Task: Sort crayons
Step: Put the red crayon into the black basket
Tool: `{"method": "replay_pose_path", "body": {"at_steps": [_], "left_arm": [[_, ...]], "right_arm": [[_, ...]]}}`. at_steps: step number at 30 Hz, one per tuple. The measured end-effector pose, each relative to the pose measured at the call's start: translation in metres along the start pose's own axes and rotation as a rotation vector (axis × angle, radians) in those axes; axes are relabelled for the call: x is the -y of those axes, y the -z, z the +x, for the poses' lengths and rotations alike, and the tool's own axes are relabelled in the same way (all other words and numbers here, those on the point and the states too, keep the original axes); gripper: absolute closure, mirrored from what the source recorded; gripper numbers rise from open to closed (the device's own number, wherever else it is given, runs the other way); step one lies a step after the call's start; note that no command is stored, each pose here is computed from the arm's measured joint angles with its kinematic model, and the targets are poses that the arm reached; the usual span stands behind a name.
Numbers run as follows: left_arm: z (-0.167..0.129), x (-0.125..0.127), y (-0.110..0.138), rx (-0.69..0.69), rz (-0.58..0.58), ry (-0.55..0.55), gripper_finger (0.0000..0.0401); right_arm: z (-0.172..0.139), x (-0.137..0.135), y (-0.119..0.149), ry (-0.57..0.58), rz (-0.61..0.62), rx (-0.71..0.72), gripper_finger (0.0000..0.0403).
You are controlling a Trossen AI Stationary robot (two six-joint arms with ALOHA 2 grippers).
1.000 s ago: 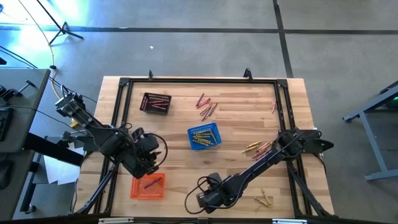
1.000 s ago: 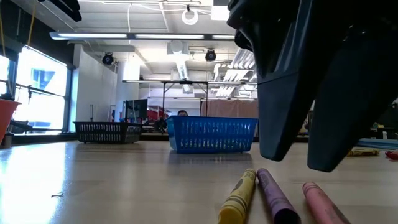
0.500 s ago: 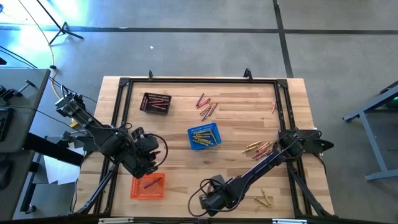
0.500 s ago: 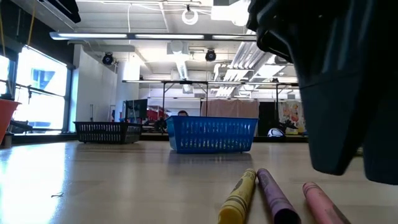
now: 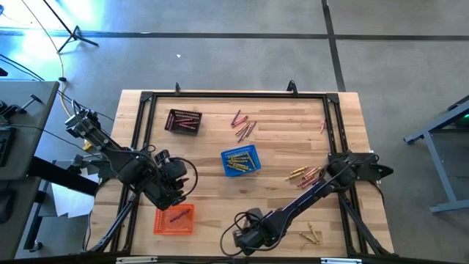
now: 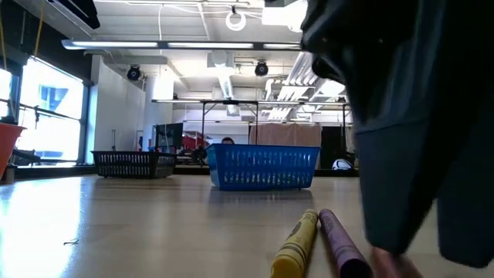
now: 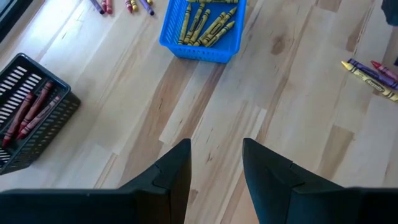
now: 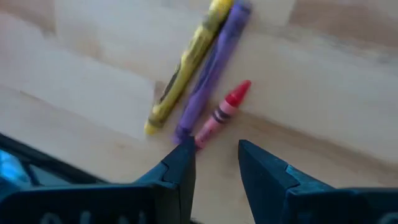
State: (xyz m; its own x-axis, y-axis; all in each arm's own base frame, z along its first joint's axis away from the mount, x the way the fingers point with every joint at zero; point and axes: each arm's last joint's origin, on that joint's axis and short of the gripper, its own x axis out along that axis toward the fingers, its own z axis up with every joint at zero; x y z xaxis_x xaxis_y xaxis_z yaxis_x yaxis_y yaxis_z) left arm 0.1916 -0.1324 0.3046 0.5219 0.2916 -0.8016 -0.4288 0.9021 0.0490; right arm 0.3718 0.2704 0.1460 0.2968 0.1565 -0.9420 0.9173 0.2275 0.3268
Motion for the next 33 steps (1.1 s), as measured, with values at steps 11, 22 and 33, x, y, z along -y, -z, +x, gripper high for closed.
{"method": "replay_pose_path", "body": {"at_steps": [11,22,33], "left_arm": [[0.000,-0.001,0.001,-0.007,0.008,-0.011,0.0272],[0.000,-0.002,0.001,-0.013,0.015,-0.020,0.0272],[0.000,-0.002,0.001,-0.013,0.033,-0.020,0.0272]], "right_arm": [[0.008,0.000,-0.002,0.011,0.026,0.003,0.0301],[0.009,0.005,-0.004,0.063,0.055,0.020,0.0372],[0.007,0.017,-0.011,0.192,0.034,0.073,0.0382]]}}
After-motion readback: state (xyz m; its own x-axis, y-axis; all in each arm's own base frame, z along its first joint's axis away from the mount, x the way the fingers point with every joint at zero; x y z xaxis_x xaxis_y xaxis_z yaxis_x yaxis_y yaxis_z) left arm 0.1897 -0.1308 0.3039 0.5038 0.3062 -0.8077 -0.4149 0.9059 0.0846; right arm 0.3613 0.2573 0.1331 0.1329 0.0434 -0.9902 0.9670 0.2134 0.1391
